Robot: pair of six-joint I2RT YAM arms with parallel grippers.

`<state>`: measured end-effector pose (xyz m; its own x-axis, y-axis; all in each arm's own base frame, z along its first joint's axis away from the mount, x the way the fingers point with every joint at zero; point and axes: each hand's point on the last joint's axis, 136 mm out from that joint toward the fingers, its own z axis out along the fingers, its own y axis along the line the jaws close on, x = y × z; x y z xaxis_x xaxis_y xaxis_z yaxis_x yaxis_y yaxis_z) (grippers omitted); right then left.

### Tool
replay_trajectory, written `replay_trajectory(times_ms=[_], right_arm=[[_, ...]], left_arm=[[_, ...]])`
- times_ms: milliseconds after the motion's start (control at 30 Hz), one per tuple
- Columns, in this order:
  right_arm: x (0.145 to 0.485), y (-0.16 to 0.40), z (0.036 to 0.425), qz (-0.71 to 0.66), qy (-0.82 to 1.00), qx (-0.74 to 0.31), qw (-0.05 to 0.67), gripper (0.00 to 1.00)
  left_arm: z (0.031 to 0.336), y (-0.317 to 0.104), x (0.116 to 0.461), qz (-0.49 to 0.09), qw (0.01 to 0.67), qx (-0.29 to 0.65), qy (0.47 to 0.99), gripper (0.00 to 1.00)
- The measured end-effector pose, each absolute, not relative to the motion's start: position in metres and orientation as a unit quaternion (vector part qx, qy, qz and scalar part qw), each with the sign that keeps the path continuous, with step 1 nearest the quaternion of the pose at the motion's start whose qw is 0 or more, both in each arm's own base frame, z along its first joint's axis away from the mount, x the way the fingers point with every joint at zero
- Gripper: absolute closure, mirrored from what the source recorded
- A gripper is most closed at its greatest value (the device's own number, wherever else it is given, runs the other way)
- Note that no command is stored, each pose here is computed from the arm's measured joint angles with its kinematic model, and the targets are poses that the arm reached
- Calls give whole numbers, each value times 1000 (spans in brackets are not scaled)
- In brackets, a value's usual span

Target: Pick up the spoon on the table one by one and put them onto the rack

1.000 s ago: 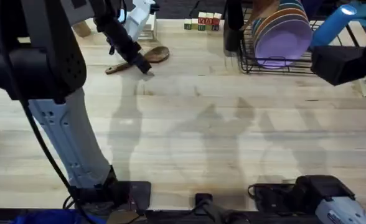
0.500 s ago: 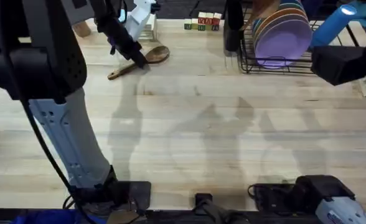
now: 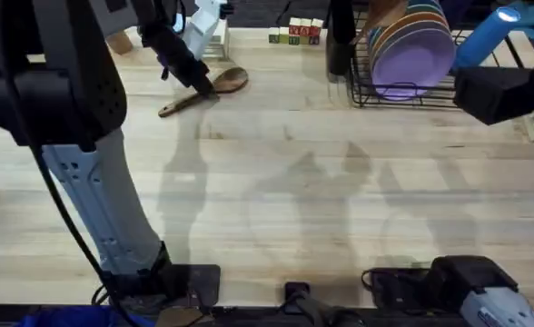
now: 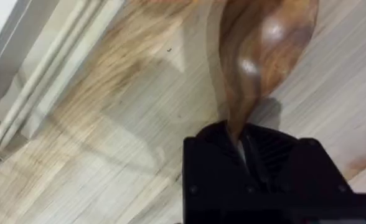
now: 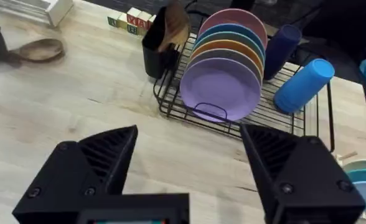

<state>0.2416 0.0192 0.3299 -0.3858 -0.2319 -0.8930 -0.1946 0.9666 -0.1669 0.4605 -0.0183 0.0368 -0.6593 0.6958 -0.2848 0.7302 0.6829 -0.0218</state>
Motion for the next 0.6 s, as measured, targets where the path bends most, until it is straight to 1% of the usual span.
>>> replay_trajectory(times_ms=[200,333,467,600], right_arm=[[242,19,330,-17,832,-128,539,8],[242,19,330,-17,832,-128,539,8],[242,19,330,-17,832,-128,539,8],[242,19,330,-17,832,-128,539,8]], left_arm=[[37,-22,460,-58,120,389,912,923],[38,-32,461,-51,107,398,910,930],[39,-53,463,-56,97,408,906,936],[45,-86,468,-80,104,421,897,942]])
